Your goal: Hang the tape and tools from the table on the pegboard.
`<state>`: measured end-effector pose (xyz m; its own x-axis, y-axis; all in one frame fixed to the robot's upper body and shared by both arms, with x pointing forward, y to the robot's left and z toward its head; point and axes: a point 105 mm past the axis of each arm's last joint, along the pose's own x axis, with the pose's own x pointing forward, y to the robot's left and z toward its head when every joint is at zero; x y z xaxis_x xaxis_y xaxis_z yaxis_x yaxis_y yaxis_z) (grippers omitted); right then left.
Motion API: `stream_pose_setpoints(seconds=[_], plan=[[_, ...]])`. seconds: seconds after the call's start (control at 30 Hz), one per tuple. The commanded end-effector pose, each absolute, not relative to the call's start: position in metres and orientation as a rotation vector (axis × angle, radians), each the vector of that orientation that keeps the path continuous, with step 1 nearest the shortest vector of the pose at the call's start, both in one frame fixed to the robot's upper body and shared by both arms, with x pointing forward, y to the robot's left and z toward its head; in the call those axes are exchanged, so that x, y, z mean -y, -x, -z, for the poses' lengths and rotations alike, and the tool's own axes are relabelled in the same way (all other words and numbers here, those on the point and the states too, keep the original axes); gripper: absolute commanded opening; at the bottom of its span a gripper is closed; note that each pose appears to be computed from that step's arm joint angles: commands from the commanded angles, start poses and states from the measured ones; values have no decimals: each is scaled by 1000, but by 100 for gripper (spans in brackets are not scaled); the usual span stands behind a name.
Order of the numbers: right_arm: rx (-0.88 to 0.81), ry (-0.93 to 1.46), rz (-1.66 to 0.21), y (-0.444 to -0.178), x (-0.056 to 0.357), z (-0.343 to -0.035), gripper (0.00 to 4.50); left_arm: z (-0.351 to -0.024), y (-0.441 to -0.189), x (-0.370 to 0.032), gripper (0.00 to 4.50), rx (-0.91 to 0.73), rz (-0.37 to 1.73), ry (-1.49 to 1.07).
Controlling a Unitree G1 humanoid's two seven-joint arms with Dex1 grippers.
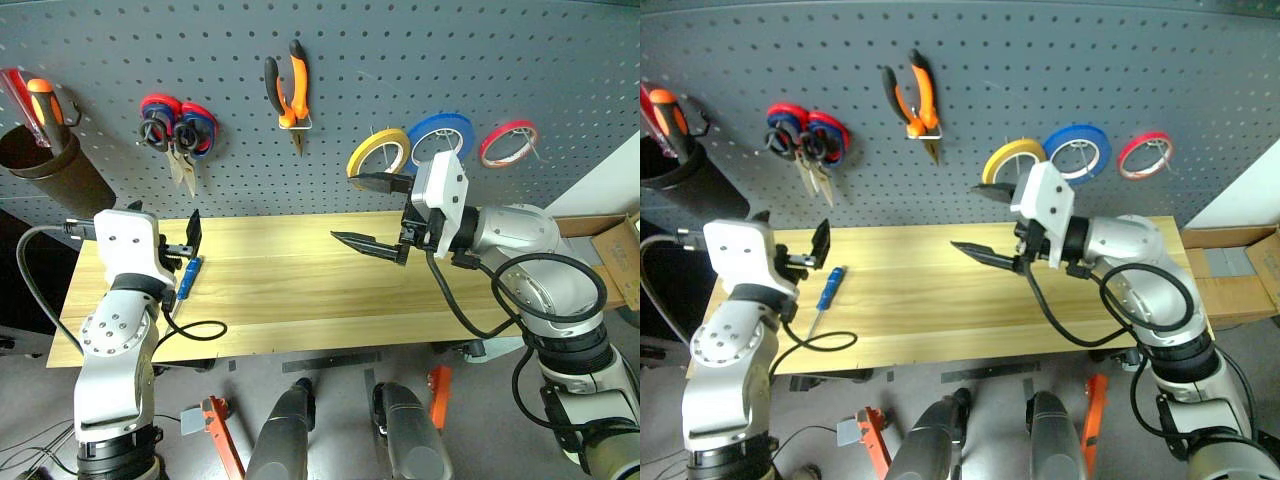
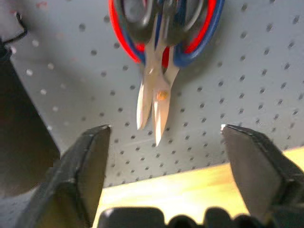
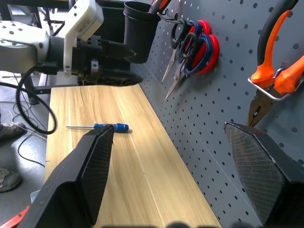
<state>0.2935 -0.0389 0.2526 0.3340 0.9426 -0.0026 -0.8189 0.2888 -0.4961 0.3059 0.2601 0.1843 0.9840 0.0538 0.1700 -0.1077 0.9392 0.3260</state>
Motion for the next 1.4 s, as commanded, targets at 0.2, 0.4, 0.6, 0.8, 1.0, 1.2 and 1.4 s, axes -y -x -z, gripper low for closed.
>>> stream_pose_setpoints(seconds=[0.2, 0.4, 0.6, 0.8, 1.0, 1.2, 1.4], plan=[[140, 392, -1124, -298, 39, -233, 399, -123, -313, -307, 380, -227, -93, -412], [-19, 243, -1011, -310, 29, -216, 399, -110, -338, -324, 380, -373, -18, -426], [-104, 218, -949, -319, 22, -205, 399, -92, -347, -332, 380, -484, -4, -355], [-110, 228, -950, -320, 13, -204, 399, -68, -344, -337, 380, -585, 6, -330], [-96, 244, -961, -318, 10, -206, 399, -55, -343, -338, 380, -639, 0, -284], [-54, 290, -953, -320, 9, -213, 399, -45, -337, -353, 176, -683, -50, -254], [-18, 316, -941, -322, 9, -219, 399, -63, -342, -356, 47, -559, -74, -299]])
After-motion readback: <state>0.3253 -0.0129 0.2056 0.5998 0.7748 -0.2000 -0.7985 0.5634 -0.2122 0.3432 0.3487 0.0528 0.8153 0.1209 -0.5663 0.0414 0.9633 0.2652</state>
